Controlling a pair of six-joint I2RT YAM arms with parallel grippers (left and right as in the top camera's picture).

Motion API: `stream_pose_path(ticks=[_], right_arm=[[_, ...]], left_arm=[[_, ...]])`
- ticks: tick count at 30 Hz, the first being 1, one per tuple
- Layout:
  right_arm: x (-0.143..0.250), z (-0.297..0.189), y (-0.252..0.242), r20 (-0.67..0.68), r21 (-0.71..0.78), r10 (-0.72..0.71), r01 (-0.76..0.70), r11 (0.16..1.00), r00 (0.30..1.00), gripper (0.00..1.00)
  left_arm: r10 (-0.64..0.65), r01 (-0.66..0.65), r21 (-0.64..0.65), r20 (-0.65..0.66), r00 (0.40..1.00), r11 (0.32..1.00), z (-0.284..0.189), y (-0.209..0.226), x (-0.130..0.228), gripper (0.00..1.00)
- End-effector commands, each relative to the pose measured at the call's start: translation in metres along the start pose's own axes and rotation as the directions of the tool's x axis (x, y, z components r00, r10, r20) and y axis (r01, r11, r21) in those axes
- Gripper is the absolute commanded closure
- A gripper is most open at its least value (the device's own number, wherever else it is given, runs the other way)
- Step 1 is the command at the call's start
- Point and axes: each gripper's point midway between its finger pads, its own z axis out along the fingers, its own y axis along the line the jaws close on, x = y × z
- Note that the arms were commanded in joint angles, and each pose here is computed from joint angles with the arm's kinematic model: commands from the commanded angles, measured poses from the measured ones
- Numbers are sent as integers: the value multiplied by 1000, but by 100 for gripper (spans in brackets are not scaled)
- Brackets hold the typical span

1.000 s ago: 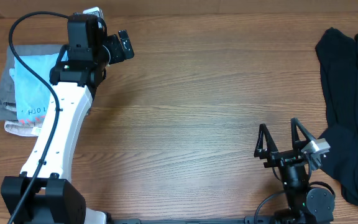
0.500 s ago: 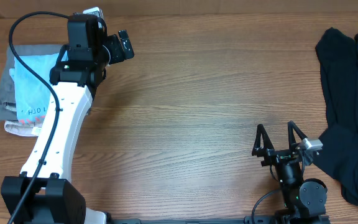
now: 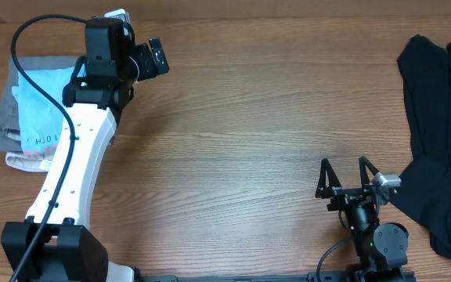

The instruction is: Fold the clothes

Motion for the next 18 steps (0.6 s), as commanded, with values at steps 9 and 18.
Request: stream_pose_path(ticks=[9,18], right_arm=[[1,0,-4,6,15,-69,69,998,998,0],[1,0,-4,6,15,-69,69,998,998,0]], left_arm=[[-2,2,-10,-5,1000,1000,4,0,3,0],[-2,2,-10,-5,1000,1000,4,0,3,0]])
